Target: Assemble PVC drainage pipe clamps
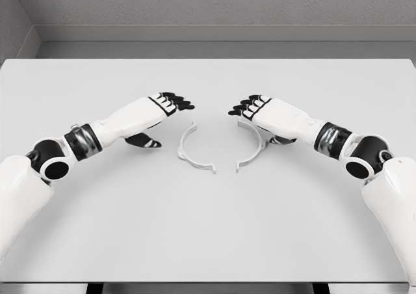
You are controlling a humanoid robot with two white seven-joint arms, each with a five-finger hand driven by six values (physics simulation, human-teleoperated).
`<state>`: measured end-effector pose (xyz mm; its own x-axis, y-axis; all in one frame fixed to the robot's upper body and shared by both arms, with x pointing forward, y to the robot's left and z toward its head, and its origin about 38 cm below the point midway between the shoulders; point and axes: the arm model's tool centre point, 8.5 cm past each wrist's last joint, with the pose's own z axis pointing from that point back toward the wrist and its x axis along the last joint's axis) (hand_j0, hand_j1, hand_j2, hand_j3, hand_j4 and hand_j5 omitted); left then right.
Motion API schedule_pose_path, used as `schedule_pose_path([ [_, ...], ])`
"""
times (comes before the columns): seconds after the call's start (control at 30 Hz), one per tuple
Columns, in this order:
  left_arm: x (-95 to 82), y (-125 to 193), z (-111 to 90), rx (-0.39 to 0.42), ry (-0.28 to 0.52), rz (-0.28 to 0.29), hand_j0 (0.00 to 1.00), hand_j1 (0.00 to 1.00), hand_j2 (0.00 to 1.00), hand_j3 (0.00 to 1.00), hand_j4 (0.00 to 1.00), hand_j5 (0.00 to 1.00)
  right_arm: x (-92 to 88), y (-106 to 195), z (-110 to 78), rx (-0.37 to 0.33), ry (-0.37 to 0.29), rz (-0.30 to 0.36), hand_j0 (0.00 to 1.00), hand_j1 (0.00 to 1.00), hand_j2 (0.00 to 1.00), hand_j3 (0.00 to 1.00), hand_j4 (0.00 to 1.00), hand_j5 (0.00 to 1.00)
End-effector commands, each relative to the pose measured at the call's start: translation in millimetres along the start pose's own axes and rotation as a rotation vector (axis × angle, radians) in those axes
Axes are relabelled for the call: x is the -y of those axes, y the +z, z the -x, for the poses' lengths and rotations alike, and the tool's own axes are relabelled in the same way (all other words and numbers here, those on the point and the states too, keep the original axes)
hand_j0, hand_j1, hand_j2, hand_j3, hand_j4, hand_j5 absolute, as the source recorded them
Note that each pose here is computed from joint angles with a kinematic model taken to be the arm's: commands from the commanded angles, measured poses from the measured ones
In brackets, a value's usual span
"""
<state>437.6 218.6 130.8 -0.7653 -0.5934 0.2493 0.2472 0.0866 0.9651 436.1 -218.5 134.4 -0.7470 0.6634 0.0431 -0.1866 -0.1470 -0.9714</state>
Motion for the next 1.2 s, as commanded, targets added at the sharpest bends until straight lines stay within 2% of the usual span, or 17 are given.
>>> schedule_pose_path([
  [0.0, 3.4, 1, 3, -0.01, 0.014, 0.005, 1.0, 1.0, 1.0, 1.0, 1.0, 1.0, 0.4, -1, -0.8, 0.002, -0.006, 0.004, 1.0, 1.0, 1.0, 1.0, 1.0, 1.0],
  [0.6, -2.7, 2, 8, -0.021, 0.008, -0.004, 1.0, 1.0, 1.0, 1.0, 1.0, 1.0, 0.6, -16, -17.6, 0.042, -0.016, 0.002, 1.0, 1.0, 1.0, 1.0, 1.0, 1.0],
  [0.87, -2.1, 3, 8, -0.021, 0.01, -0.006, 1.0, 1.0, 1.0, 1.0, 1.0, 1.0, 6.0, -28, -19.6, 0.054, -0.012, 0.003, 1.0, 1.0, 1.0, 1.0, 1.0, 1.0],
  [1.17, -2.5, 3, 8, -0.02, 0.009, -0.007, 1.0, 1.0, 1.0, 1.0, 1.0, 1.0, 12.2, -40, -12.2, 0.044, -0.011, -0.004, 1.0, 1.0, 1.0, 1.0, 1.0, 1.0],
])
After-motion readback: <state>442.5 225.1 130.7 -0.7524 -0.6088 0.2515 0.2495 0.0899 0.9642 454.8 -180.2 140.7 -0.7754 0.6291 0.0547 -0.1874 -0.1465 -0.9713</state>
